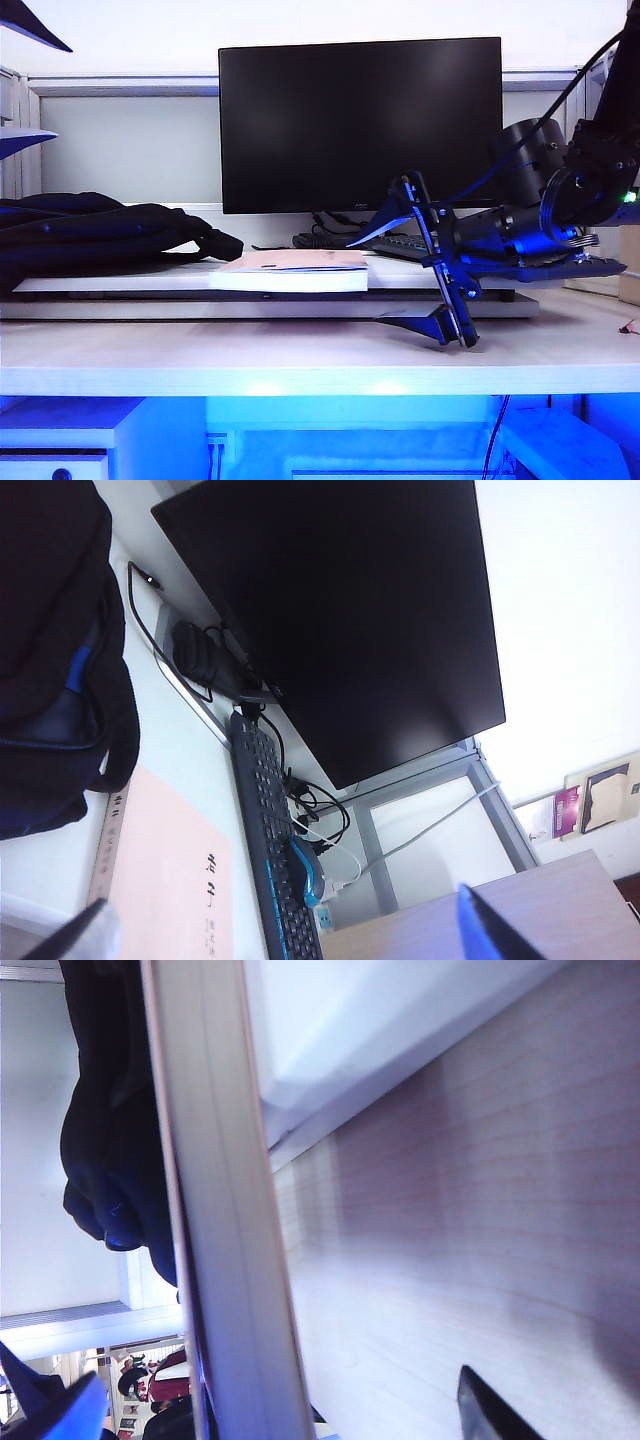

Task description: Pick up the book on the desk and put it into the open backpack.

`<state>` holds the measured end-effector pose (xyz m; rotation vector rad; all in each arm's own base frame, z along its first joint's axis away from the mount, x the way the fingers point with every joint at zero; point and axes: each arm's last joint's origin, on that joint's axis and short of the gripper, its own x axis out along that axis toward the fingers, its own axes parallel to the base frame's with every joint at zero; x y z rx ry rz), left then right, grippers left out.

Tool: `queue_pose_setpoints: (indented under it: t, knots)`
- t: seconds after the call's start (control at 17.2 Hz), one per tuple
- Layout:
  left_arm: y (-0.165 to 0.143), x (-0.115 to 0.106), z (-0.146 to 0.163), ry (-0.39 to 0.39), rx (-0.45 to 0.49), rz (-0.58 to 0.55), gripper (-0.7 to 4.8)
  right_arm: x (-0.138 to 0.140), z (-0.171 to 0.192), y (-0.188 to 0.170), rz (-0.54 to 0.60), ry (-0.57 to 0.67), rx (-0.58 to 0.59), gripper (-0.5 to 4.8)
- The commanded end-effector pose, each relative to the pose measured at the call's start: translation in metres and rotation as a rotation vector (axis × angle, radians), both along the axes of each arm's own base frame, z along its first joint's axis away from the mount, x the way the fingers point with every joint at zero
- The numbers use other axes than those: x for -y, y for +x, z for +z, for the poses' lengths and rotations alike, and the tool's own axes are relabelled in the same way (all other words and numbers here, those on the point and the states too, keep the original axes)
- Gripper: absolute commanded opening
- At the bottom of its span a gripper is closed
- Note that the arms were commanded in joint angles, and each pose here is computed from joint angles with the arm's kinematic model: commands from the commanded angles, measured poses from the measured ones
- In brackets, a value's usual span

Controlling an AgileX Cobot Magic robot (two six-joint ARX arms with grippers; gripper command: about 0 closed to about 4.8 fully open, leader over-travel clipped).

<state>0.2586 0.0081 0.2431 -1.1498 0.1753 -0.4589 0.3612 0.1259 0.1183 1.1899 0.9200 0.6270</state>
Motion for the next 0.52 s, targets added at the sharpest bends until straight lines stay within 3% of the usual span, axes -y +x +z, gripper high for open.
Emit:
queue_pose_setpoints:
  t: [0.06, 0.41, 0.47, 0.52]
  knots:
    - [0.0, 0.0, 0.004, 0.007, 0.023, -0.005, 4.79, -0.011, 0.009, 0.003, 0.018, 0.014, 0.063, 4.79]
    - [0.0, 0.0, 0.004, 0.007, 0.022, -0.014, 4.79, -0.029, 0.015, 0.021, 0.039, 0.034, 0.061, 4.61]
    - [0.0, 0.0, 0.004, 0.008, 0.022, -0.013, 4.79, -0.034, 0.016, 0.019, 0.056, 0.037, 0.068, 1.21]
    - [0.0, 0.0, 0.004, 0.008, 0.022, -0.012, 4.79, -0.035, 0.017, 0.019, 0.063, 0.042, 0.079, 0.14]
